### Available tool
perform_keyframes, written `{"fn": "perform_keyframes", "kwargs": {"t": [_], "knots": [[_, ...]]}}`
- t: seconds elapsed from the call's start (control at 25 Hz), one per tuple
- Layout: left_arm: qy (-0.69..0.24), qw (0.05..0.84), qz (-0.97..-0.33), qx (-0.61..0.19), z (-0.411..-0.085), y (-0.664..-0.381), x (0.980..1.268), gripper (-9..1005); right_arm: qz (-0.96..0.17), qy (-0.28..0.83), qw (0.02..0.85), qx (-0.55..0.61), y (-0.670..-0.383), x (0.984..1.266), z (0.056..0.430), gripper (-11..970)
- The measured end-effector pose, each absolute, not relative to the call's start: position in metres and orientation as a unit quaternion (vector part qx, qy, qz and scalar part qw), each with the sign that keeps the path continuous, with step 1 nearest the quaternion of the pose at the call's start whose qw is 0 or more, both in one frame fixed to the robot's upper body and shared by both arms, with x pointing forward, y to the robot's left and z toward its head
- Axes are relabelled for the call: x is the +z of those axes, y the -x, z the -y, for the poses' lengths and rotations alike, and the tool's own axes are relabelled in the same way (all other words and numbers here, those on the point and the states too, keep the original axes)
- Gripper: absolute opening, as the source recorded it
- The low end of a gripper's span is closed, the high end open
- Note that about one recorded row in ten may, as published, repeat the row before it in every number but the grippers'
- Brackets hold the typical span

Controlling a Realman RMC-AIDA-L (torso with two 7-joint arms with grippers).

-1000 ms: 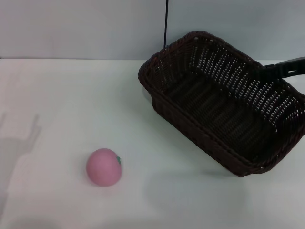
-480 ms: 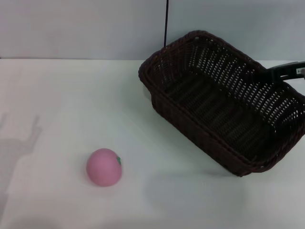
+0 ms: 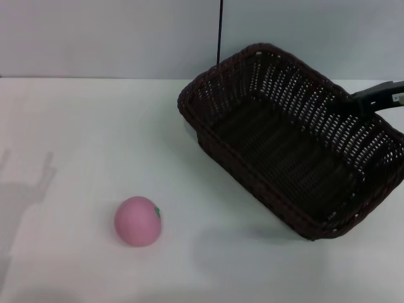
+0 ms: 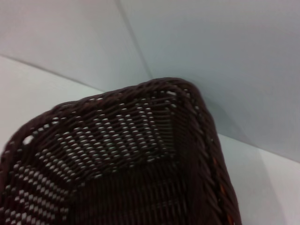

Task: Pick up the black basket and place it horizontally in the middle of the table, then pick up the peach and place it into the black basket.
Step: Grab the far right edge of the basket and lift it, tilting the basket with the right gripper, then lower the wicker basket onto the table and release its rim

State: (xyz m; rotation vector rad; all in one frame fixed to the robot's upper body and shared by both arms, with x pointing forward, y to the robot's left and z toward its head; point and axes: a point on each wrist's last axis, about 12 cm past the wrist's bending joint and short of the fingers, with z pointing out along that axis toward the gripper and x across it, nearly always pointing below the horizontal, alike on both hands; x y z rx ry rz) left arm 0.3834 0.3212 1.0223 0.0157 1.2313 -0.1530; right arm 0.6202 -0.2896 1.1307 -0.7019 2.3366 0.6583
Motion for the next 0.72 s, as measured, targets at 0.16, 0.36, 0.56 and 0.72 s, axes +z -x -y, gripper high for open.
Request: {"fn": "perform_keyframes", "kwargs": {"t": [0.16, 0.36, 0.56, 0.72], "knots": [[-0.007, 0.816, -0.574, -0.071, -0.322, -0.382, 1.023, 773, -0.86, 0.322, 0.302, 0.256, -0.611, 1.157, 0.289, 213], [-0.007, 0.816, -0.573, -0.07, -0.322, -0.38, 1.023, 770, -0.824, 0.423, 0.282, 0.249, -0.603, 1.177, 0.285, 181], [-0.005, 0.817, -0.572, -0.067, -0.324, -0.375, 1.023, 767, -0.788, 0.505, 0.277, 0.219, -0.599, 1.186, 0.281, 181], [-0.002, 0.817, -0.574, -0.064, -0.325, -0.369, 1.022, 765, -0.748, 0.561, 0.295, 0.196, -0.598, 1.187, 0.276, 180]]}}
